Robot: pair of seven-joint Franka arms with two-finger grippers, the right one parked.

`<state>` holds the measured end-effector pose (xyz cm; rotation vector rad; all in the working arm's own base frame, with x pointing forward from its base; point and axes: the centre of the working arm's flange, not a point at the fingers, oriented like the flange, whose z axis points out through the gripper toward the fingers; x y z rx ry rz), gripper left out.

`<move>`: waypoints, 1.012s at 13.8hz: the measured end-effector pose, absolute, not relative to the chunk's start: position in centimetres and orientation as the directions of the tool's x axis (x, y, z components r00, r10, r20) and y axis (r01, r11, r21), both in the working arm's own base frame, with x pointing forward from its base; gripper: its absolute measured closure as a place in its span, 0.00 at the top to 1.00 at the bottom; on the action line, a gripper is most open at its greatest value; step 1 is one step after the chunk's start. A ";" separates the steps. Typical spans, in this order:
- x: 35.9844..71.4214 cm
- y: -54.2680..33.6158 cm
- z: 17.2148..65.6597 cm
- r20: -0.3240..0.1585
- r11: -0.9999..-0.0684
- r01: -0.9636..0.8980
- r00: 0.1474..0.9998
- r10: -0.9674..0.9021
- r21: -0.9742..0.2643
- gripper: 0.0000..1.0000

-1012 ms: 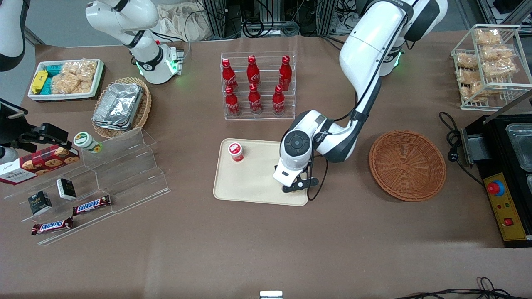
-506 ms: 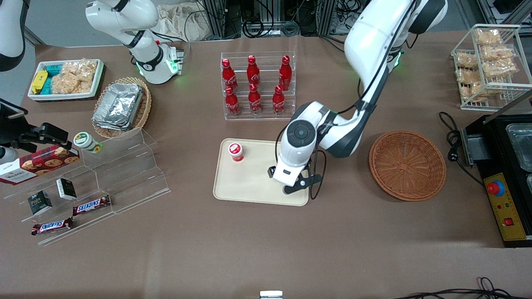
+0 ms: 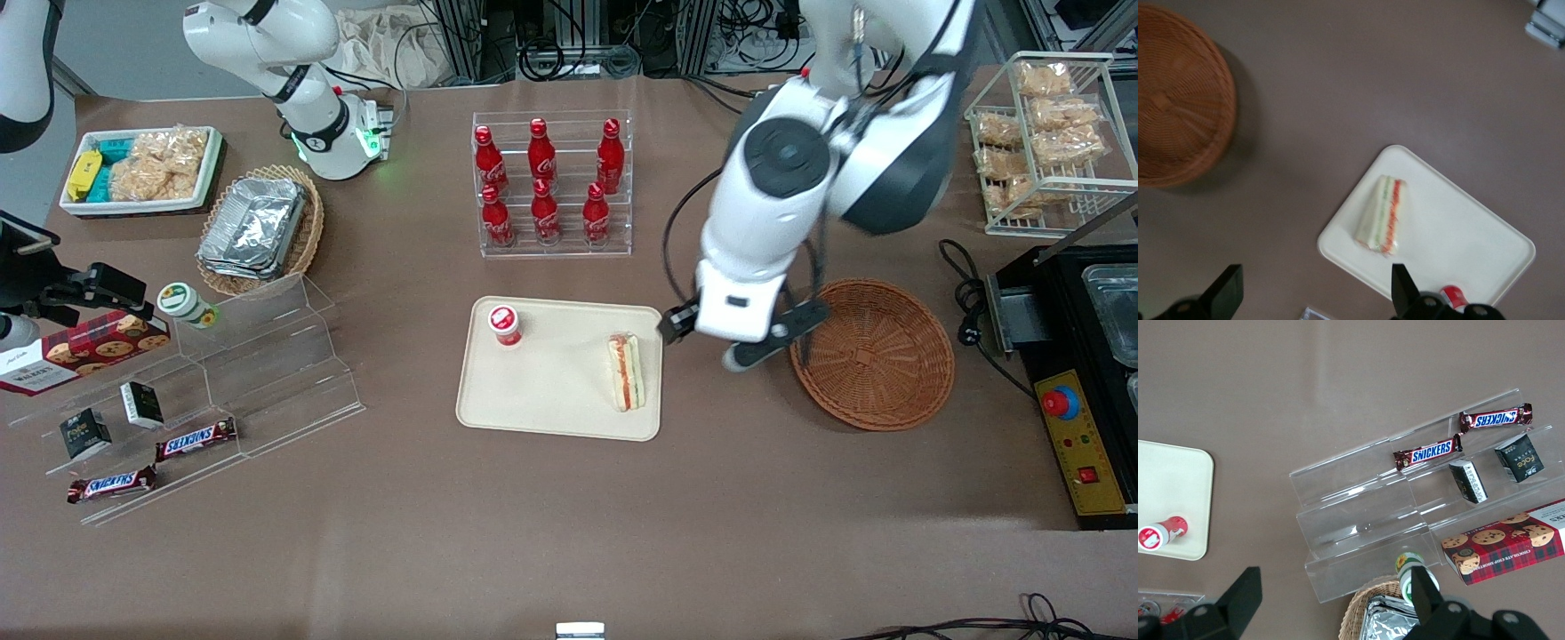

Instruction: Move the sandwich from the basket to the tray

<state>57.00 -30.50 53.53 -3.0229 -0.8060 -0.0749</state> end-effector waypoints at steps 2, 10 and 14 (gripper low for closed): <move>56.5 -24.3 57.3 0.040 -0.892 0.452 0.892 0.451 -0.026 1.00; 56.5 -3.8 59.7 -0.015 -0.968 0.247 0.969 0.248 -0.038 1.00; 55.5 3.4 60.9 -0.028 -0.984 0.174 0.984 0.174 -0.030 1.00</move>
